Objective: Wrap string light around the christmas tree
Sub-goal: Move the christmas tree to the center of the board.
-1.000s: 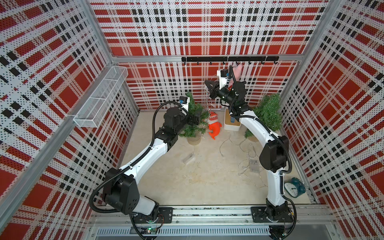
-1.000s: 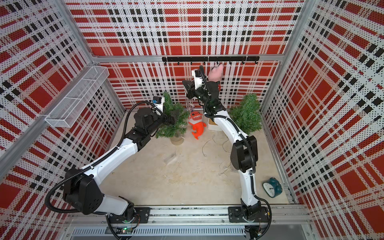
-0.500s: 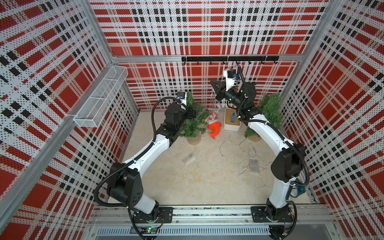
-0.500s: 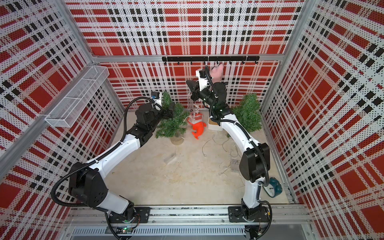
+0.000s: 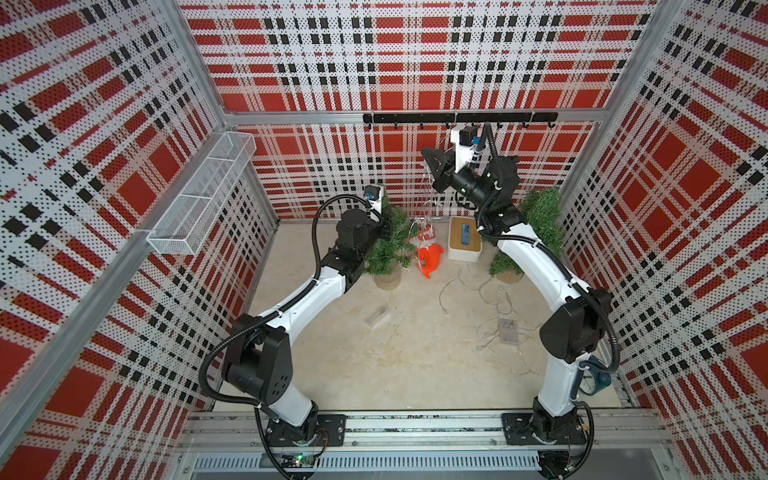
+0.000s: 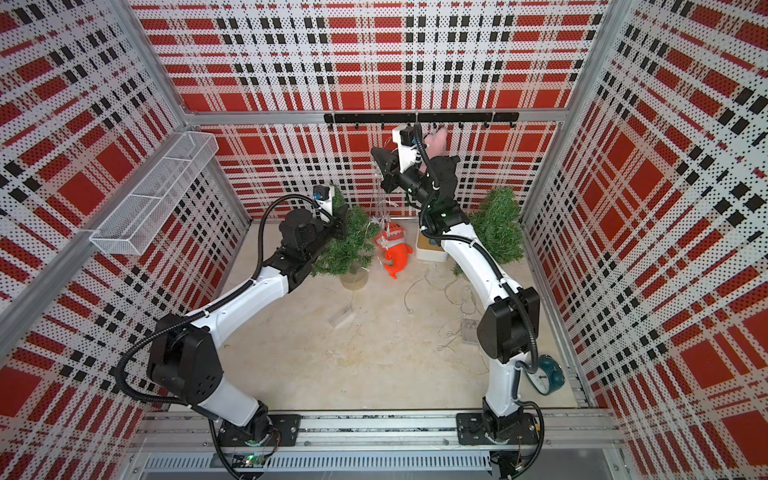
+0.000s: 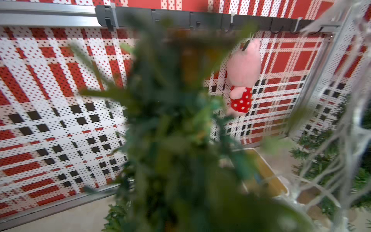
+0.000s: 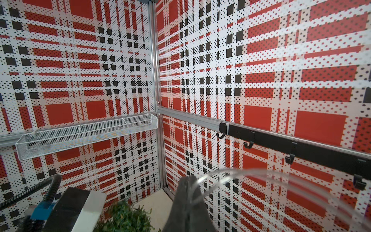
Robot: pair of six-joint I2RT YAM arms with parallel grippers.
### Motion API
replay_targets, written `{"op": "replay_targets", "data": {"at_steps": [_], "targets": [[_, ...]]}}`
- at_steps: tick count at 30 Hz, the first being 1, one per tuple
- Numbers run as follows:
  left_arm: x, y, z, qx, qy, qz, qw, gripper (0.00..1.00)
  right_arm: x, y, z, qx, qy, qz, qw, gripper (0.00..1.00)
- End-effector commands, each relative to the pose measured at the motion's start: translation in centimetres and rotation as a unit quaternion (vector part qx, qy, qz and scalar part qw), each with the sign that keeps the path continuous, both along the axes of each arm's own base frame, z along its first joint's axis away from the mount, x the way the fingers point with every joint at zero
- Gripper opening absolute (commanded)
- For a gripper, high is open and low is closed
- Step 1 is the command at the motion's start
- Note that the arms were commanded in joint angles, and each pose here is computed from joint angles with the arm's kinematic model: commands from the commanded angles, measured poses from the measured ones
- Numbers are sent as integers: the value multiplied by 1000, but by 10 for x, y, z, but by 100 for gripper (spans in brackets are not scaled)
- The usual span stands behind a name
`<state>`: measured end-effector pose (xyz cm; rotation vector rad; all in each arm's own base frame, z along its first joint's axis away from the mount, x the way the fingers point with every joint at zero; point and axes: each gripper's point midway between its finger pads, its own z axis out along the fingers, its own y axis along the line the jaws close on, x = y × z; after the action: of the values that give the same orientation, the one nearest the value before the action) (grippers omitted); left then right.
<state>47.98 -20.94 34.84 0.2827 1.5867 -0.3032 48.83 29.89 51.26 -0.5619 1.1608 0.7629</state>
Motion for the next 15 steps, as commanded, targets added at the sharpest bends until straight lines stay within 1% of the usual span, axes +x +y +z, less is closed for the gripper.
{"op": "replay_targets", "data": {"at_steps": [1,2,7,9,14,15], "targets": [[-15,-1,19,22,-23,-23,999,6,10,11,-12,7,8,19,1000,0],[-19,-3,22,20,-22,-32,999,1,12,13,-13,9,9,22,1000,0],[-33,-19,19,27,14,-79,996,0,14,16,-15,12,7,27,1000,0],[-38,-23,18,27,30,-95,995,0,14,16,-15,4,2,23,1000,0],[-41,-20,24,38,53,-93,993,0,9,14,-8,-12,-10,9,1000,0],[-40,-16,25,40,56,-82,994,0,10,13,-9,-19,-10,3,1000,0]]}}
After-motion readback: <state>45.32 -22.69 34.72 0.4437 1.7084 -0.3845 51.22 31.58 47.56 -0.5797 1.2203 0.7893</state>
